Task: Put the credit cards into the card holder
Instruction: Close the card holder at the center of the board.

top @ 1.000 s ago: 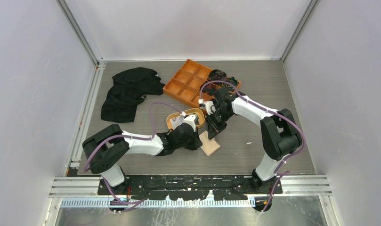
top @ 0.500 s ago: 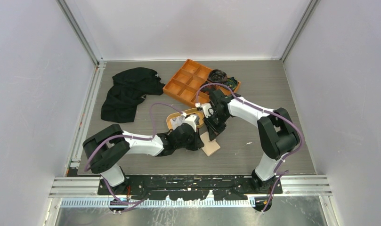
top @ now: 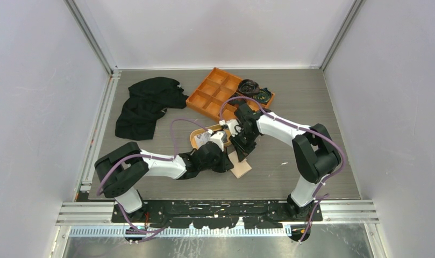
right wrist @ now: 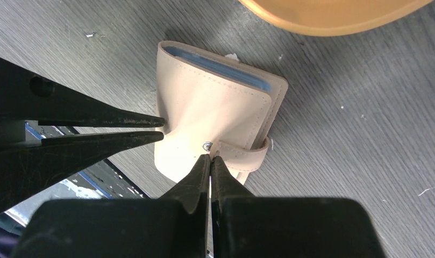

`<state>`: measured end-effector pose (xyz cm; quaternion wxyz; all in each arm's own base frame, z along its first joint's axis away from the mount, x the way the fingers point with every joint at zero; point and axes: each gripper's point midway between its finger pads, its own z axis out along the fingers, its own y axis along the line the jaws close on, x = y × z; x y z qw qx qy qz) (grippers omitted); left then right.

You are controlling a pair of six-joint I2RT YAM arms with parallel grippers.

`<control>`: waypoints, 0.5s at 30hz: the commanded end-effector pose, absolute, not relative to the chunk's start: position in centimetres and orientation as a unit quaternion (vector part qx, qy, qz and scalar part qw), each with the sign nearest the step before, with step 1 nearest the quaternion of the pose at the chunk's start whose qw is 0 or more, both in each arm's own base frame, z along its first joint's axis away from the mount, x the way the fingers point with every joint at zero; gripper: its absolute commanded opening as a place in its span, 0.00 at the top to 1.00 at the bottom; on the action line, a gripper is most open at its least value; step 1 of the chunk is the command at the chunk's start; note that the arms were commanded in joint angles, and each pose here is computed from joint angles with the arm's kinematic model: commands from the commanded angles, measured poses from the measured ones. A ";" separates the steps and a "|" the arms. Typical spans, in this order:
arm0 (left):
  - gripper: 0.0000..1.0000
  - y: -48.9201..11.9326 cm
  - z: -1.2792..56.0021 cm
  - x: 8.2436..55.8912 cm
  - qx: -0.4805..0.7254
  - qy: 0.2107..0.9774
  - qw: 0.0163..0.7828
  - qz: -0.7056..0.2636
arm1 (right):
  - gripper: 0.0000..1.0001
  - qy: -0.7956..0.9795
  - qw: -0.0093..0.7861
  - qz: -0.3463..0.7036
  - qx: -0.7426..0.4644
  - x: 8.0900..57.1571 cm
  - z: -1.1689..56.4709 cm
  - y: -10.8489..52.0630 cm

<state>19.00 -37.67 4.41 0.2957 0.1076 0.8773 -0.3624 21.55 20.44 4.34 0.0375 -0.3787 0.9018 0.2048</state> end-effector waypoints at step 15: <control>0.75 -35.5 7.8 19.9 0.108 0.838 0.363 -0.394 | 0.99 0.901 0.080 0.183 -0.386 22.9 4.8 20.8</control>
